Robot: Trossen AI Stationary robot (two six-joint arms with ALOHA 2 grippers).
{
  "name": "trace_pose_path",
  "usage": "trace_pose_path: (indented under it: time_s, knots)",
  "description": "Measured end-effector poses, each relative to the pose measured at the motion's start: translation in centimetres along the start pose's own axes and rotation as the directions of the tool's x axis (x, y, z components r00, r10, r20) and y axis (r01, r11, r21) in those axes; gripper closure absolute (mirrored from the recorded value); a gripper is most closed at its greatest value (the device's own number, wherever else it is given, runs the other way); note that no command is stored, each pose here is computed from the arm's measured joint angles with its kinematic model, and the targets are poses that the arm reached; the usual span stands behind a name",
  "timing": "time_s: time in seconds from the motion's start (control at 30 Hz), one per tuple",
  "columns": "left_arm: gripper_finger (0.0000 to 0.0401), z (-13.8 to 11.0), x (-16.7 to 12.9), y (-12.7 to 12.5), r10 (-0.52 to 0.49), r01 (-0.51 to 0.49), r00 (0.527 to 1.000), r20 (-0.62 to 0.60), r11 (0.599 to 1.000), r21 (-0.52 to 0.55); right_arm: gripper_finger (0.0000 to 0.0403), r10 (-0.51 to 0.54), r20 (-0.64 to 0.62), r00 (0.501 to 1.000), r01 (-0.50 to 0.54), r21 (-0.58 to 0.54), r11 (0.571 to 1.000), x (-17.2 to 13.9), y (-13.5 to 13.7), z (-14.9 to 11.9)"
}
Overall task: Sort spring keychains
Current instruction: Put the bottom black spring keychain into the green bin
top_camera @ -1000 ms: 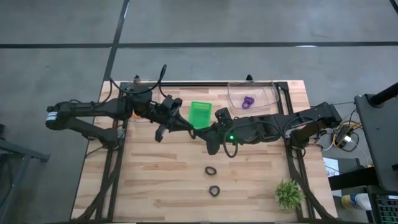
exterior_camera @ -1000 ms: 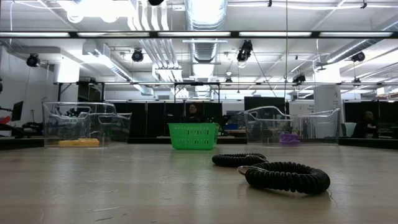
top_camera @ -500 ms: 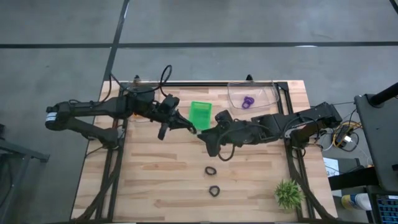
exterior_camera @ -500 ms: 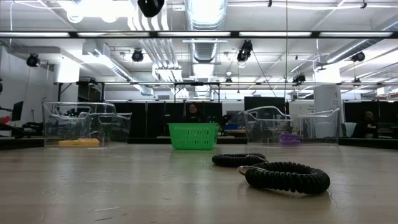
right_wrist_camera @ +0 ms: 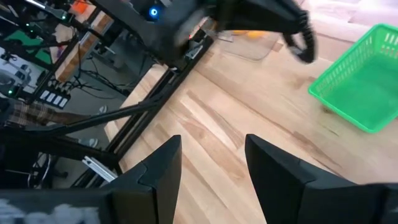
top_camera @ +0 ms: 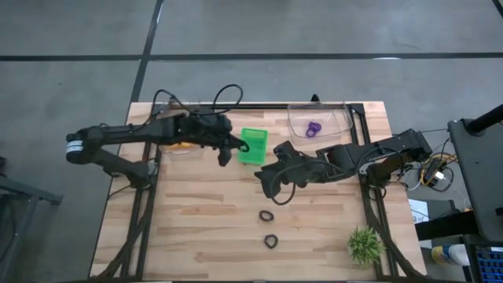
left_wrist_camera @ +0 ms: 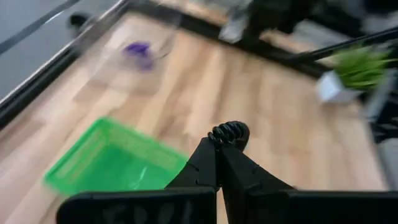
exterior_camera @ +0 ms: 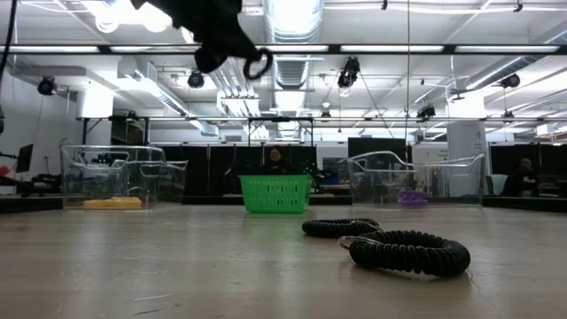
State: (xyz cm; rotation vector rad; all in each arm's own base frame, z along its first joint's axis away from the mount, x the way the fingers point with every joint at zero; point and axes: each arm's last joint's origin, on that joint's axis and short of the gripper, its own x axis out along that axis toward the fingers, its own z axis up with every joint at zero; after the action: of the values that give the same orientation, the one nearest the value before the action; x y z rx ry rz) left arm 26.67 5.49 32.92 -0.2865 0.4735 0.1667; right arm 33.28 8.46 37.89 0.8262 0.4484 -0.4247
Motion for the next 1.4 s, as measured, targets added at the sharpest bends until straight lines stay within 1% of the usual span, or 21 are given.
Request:
trace_pose_path:
  time_s: [0.13, 0.27, 0.37, 0.57, 0.8, 1.13, 1.4]
  knots:
    - [0.04, -0.6, 1.7, 1.8, 0.076, -0.078, 0.995, -0.068, 0.997, -0.029, 0.0232, 0.0, -0.002, 1.0, 0.0, 0.006, 1.0, 0.0, 0.0, 0.0]
    - [0.04, -1.3, 3.7, 3.3, 0.115, -0.122, 0.985, -0.129, 0.991, -0.047, 0.0232, 0.002, -0.003, 1.0, -0.002, 0.01, 1.0, 0.0, 0.0, -0.1]
    - [0.04, -2.0, 5.3, 4.3, 0.139, -0.147, 0.974, -0.181, 0.989, -0.032, 0.0232, 0.002, -0.003, 1.0, -0.002, 0.01, 1.0, 0.0, 0.0, -0.1]
    - [0.04, -3.9, 8.8, 6.4, 0.173, -0.188, 0.941, -0.29, 0.982, -0.023, 0.0232, 0.001, -0.003, 1.0, -0.001, 0.014, 1.0, 0.0, 0.0, -0.1]
    - [0.04, -4.6, 11.8, 7.8, 0.18, -0.205, 0.917, -0.355, 0.978, -0.035, 0.0232, 0.002, -0.003, 1.0, -0.002, 0.017, 1.0, 0.0, 0.0, -0.1]
    - [0.0398, -4.4, 13.6, 8.4, 0.18, -0.201, 0.911, -0.371, 0.979, -0.02, 0.0232, -0.001, -0.005, 1.0, 0.001, 0.015, 1.0, 0.1, 0.0, -0.1]
    - [0.035, -4.5, 13.8, 8.6, 0.196, -0.221, 0.907, -0.372, 0.975, -0.025, 0.0232, 0.0, -0.009, 1.0, 0.0, 0.012, 1.0, 0.0, 0.0, -0.3]
